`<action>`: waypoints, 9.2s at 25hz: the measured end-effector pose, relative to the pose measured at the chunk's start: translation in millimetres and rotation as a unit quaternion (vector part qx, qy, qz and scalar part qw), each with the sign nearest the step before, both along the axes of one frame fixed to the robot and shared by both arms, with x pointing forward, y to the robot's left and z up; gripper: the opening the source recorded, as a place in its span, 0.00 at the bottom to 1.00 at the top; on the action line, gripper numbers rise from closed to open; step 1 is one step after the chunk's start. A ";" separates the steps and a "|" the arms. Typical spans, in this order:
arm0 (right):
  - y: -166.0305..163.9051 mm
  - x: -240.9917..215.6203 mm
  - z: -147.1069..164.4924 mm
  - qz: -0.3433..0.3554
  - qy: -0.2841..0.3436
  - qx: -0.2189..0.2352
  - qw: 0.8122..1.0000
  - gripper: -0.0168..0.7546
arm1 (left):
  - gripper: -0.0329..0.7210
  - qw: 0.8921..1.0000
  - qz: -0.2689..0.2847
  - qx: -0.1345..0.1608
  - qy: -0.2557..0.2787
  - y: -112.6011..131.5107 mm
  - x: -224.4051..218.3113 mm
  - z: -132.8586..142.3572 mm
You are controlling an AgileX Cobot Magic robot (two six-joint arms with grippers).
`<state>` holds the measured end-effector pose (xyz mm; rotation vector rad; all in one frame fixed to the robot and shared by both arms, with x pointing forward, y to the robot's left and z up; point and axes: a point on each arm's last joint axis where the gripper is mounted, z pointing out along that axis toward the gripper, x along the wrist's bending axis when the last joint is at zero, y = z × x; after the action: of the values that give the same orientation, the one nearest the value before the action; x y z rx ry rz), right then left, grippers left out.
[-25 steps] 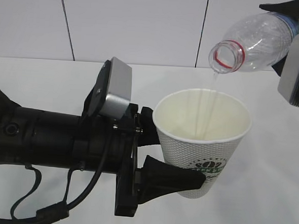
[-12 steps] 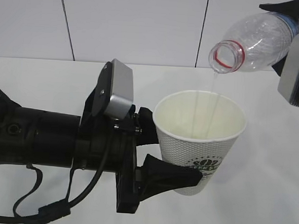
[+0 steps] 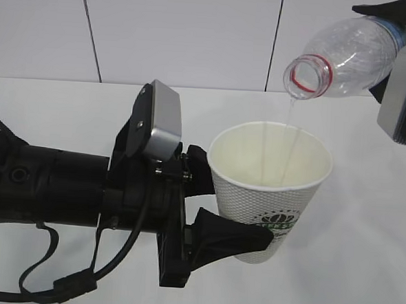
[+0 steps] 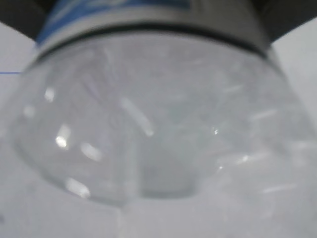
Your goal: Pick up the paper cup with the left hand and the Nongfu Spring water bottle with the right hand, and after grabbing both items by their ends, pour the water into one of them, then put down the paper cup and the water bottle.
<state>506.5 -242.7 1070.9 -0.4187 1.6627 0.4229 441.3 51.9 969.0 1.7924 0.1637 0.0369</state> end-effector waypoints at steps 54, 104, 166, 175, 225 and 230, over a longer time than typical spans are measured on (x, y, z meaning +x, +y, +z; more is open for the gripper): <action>-0.1 0.0 0.1 0.000 -0.004 -0.006 1.000 0.65 | 0.73 1.000 -0.001 -0.004 0.000 -0.2 -0.2 0.6; 0.1 0.2 0.9 0.002 -0.007 -0.006 1.000 0.65 | 0.73 1.000 -0.001 -0.004 0.000 -0.2 -0.2 0.6; 0.1 0.2 1.0 0.002 -0.010 -0.011 1.000 0.65 | 0.73 1.000 -0.005 -0.010 0.001 -0.5 -0.9 1.7; 0.1 0.2 1.0 0.002 -0.010 -0.011 1.000 0.65 | 0.73 1.000 -0.005 -0.010 0.001 -0.5 -0.9 1.7; 0.2 0.1 1.1 0.003 -0.011 -0.011 1.000 0.64 | 0.71 1.000 -0.005 -0.010 0.001 -0.5 -0.9 1.7; 0.2 0.1 1.1 0.003 -0.011 -0.011 1.000 0.64 | 0.71 1.000 -0.005 -0.010 0.001 -0.5 -0.9 1.7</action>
<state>506.6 -242.5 1072.0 -0.4437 1.6464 0.4026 440.4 51.4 970.8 1.7733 0.1569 0.0258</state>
